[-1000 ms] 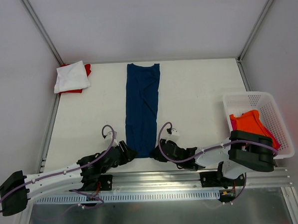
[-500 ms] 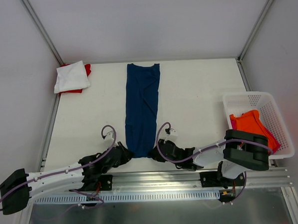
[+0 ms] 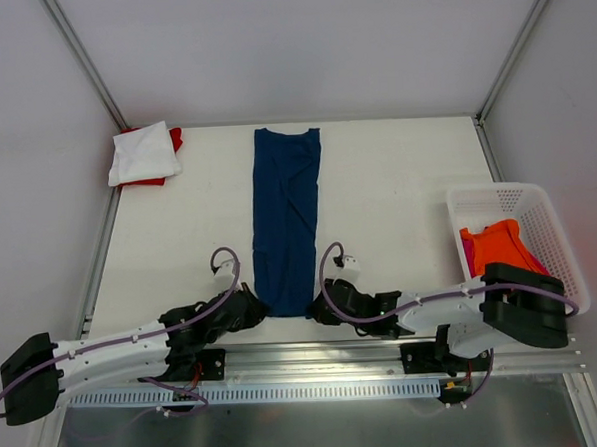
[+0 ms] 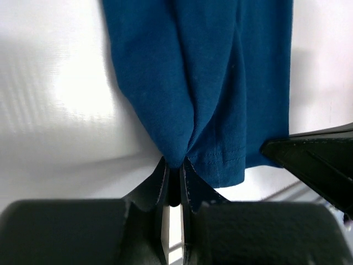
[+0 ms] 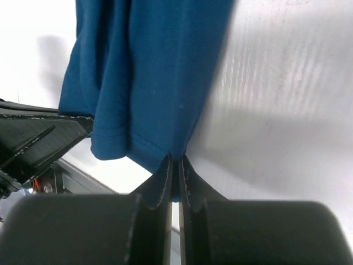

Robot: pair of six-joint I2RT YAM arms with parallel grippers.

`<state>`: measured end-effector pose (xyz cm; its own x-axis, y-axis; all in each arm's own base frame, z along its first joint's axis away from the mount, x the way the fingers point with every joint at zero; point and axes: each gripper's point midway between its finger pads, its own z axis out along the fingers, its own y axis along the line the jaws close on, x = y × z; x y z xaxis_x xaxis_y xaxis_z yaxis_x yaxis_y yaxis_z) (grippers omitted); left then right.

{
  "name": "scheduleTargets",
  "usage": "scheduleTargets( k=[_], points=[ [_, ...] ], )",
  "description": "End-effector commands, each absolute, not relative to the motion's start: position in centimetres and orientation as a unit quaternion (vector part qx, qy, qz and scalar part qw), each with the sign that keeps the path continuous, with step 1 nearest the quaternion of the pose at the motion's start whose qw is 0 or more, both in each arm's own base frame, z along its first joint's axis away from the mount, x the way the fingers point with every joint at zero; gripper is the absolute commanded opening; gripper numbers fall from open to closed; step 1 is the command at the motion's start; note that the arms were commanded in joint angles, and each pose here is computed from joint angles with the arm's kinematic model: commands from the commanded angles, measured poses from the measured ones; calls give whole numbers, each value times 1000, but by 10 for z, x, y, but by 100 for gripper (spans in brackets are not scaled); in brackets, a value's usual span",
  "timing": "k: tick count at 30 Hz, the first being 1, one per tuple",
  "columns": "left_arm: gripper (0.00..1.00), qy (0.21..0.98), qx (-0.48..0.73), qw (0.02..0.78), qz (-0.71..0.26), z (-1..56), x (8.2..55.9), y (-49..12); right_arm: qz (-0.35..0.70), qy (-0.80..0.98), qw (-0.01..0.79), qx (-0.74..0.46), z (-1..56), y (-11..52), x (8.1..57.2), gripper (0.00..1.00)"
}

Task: Fold and stack the t-shirts
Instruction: Fold the tshirt

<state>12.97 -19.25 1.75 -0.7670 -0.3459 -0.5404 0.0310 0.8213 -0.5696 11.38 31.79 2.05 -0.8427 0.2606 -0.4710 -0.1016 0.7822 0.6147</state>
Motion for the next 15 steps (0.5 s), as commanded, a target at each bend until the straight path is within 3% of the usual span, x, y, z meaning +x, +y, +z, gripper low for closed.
scheduleTargets(
  k=[1, 8, 15],
  points=[
    [0, 901, -37, 333, -274, 35, 128, -198, 232, 927, 293, -4, 22, 280, 111, 1],
    [0, 884, 4, 369, -287, 86, 142, -218, 223, 908, 353, -34, 87, 282, 135, 0],
    [1, 876, 21, 397, -274, 111, 155, -226, 215, 908, 356, -42, 99, 287, 156, 0]
  ],
)
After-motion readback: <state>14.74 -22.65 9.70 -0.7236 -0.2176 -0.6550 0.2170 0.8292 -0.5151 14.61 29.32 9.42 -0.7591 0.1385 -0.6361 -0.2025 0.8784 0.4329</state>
